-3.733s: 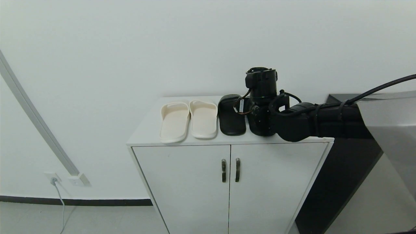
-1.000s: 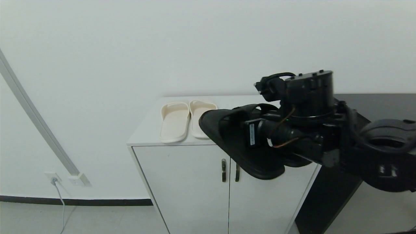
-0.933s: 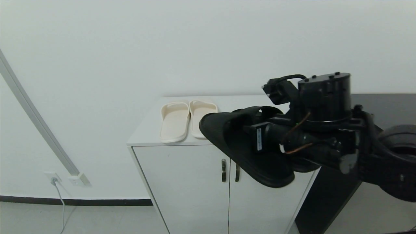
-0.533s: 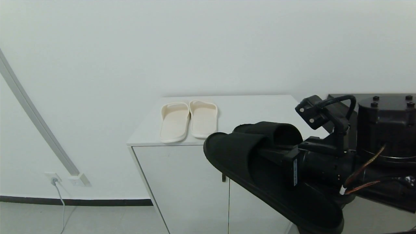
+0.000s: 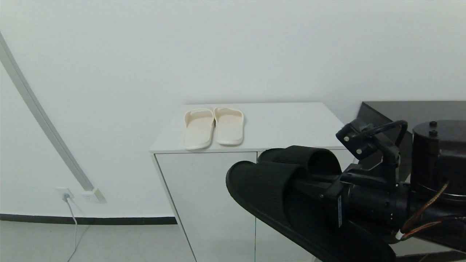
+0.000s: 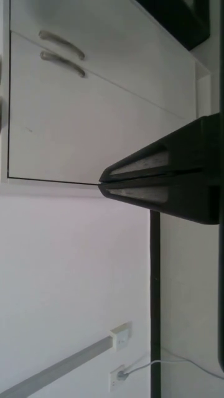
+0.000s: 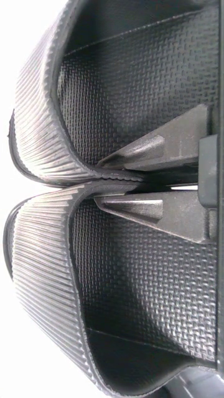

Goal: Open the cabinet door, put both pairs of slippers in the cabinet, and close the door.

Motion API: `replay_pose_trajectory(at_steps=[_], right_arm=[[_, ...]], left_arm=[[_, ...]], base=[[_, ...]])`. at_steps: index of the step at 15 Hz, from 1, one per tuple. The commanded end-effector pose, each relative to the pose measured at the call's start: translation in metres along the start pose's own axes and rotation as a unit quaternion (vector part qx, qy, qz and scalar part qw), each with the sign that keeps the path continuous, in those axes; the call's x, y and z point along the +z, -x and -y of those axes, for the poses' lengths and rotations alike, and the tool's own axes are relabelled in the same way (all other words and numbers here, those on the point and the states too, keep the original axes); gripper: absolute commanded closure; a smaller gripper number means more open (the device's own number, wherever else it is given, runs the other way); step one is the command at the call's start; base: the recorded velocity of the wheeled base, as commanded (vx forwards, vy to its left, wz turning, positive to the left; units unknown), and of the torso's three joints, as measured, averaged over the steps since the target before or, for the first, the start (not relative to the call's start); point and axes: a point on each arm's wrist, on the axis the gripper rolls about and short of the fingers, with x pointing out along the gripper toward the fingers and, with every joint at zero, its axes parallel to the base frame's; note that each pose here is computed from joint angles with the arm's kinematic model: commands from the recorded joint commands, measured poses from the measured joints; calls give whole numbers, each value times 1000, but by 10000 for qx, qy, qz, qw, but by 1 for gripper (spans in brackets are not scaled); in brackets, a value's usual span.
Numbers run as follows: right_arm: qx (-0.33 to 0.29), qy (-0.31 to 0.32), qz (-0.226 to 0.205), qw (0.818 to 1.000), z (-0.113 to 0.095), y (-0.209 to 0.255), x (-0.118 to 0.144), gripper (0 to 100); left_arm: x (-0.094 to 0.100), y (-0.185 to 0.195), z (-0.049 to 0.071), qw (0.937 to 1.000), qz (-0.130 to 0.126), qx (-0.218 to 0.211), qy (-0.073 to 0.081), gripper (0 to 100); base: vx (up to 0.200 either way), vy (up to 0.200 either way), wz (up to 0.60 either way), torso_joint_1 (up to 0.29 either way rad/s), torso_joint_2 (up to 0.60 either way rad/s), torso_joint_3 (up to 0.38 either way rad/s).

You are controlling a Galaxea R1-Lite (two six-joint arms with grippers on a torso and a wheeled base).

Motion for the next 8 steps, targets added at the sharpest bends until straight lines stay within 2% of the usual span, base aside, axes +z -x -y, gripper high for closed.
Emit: replay_pose_trajectory(at_steps=[1, 8], right_arm=[[60, 9, 3, 10000, 0, 0, -5, 100], [84, 122, -60, 9999, 2, -2, -14, 100]], left_arm=[[0, 0, 0, 10000, -9, -4, 3, 100], [0, 0, 0, 10000, -9, 4, 3, 100]], base=[[0, 0, 0, 0, 0, 0], [0, 0, 0, 0, 0, 0]])
